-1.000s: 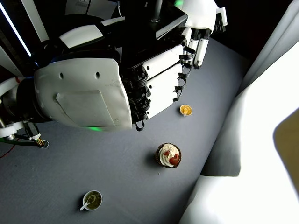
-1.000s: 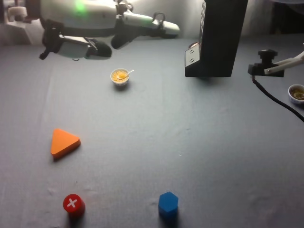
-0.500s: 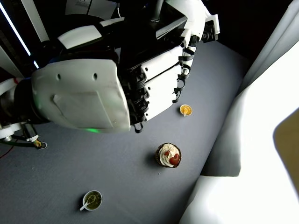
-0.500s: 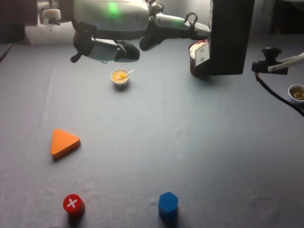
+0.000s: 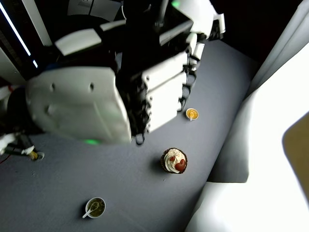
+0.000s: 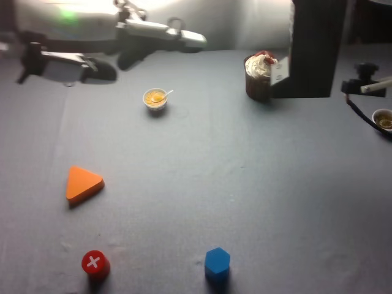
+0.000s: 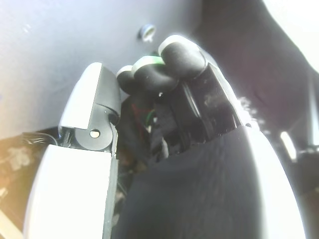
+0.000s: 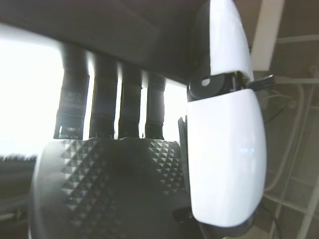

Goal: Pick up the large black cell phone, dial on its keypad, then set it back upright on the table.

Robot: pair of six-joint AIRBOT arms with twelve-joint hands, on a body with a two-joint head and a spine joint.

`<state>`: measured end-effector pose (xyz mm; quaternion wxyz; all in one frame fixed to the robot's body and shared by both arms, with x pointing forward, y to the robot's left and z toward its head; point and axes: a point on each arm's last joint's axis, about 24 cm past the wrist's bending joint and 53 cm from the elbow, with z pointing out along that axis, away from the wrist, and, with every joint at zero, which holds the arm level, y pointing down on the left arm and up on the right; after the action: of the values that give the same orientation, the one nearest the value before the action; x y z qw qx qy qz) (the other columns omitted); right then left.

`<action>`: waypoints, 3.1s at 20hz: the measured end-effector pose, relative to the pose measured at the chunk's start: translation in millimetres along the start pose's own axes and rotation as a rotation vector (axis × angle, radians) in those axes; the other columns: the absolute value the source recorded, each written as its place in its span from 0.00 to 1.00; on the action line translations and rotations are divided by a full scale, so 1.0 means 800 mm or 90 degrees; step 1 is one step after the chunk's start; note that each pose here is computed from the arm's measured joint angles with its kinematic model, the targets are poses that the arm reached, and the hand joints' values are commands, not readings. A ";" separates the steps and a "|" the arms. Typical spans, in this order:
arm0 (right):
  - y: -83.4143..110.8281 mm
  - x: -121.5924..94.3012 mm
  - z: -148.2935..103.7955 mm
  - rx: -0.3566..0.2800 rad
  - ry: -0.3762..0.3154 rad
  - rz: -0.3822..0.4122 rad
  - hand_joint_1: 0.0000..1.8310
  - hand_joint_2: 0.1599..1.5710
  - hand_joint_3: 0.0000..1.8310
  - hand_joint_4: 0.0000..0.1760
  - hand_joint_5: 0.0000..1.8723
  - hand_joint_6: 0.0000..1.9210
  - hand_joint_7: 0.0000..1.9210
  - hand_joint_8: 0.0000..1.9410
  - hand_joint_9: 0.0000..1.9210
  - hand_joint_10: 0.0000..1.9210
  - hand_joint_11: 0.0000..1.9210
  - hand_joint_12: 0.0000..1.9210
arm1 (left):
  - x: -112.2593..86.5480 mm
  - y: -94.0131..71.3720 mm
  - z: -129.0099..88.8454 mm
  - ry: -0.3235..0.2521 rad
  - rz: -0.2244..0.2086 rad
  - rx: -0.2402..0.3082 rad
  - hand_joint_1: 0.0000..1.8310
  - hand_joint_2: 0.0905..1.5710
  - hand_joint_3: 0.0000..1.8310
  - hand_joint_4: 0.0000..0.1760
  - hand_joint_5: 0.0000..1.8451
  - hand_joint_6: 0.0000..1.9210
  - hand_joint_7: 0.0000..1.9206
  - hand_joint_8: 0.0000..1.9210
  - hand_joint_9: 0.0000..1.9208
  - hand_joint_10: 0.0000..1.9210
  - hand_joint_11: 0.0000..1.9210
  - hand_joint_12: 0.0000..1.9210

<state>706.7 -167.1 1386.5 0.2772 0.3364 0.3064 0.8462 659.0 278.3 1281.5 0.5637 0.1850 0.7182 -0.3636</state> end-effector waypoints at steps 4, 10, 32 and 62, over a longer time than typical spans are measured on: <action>-0.003 -0.015 -0.007 -0.009 -0.011 -0.007 0.75 0.69 0.00 0.00 0.49 0.47 0.47 0.58 0.47 0.70 0.45 0.75 | 0.024 -0.022 -0.019 0.058 -0.038 0.052 0.71 0.81 0.00 0.43 0.00 0.00 0.33 0.83 0.36 1.00 0.26 1.00; -0.018 -0.020 -0.011 -0.033 -0.004 -0.010 0.75 0.69 0.00 0.00 0.49 0.49 0.46 0.57 0.49 0.66 0.45 0.66 | 0.031 -0.046 -0.027 0.079 -0.061 0.107 0.54 0.83 0.01 0.00 0.13 0.01 0.40 0.40 0.35 0.53 0.19 0.77; -0.050 -0.068 -0.060 -0.042 -0.034 -0.025 0.81 0.68 0.00 0.00 0.51 0.42 0.46 0.54 0.51 0.56 0.41 0.85 | 0.029 -0.077 -0.060 0.101 -0.127 0.203 0.00 0.68 0.00 0.20 0.07 0.00 0.08 0.00 0.04 0.00 0.00 0.08; -0.094 -0.090 -0.100 -0.034 -0.020 -0.025 0.75 0.68 0.00 0.00 0.46 0.53 0.48 0.52 0.52 0.63 0.48 0.64 | -0.005 -0.059 -0.036 0.020 -0.310 0.135 0.00 0.72 0.00 0.11 0.07 0.00 0.07 0.00 0.05 0.00 0.00 0.09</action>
<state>712.1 -193.1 1258.0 0.3071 0.3362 0.2860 0.8431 608.9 268.9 1303.0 0.4259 0.0705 0.7079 -0.5590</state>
